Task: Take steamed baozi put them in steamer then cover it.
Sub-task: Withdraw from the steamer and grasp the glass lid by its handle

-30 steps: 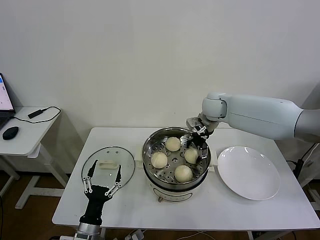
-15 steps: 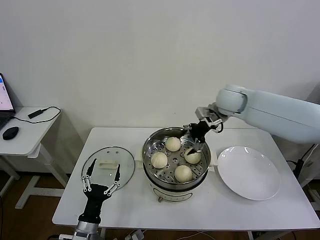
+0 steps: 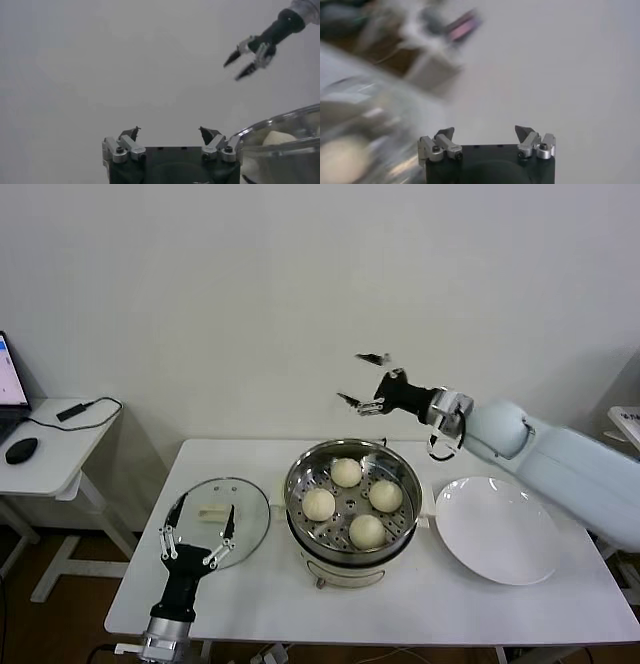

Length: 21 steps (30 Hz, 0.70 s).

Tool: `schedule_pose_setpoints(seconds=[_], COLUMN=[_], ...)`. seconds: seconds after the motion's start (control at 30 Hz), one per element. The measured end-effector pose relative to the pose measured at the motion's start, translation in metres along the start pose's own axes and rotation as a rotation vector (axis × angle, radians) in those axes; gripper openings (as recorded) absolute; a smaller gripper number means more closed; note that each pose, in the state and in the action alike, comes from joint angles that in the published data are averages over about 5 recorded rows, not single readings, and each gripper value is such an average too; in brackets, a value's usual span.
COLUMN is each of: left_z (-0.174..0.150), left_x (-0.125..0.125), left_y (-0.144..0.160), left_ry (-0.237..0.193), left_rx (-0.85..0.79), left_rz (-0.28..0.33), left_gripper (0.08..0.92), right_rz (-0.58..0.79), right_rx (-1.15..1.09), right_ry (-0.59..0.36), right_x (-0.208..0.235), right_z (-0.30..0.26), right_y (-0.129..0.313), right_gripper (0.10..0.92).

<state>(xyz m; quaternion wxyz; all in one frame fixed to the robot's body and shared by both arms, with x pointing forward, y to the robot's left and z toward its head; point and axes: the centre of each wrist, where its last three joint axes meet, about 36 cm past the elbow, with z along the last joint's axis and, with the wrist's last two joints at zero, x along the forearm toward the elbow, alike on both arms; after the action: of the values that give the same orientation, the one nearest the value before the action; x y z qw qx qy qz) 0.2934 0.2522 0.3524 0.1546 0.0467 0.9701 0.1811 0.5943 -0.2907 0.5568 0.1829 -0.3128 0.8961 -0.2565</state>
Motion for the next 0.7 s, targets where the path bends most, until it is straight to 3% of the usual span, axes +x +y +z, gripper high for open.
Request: schedule_pose_setpoints(seconds=[0.17, 0.33, 0.7], left_z=[0.004, 0.013, 0.046], left_x=[-0.002, -0.004, -0.004], left_y=[0.006, 0.013, 0.034], left_ry=[0.005, 0.013, 0.054], left_rx=[-0.044, -0.118, -0.433], left_rz=[-0.003, -0.005, 0.049], left_gripper=[0.823, 0.823, 0.823], right_rz=[0.258, 0.464, 0.744], right_rx=[-0.099, -0.175, -0.261], right_ry=[-0.041, -0.024, 0.088], right_x=[0.031, 0.074, 0.185], right_z=[0.030, 0.063, 0.113], right_y=[0.017, 0.039, 0.096], right_gripper=[0.823, 0.823, 0.823])
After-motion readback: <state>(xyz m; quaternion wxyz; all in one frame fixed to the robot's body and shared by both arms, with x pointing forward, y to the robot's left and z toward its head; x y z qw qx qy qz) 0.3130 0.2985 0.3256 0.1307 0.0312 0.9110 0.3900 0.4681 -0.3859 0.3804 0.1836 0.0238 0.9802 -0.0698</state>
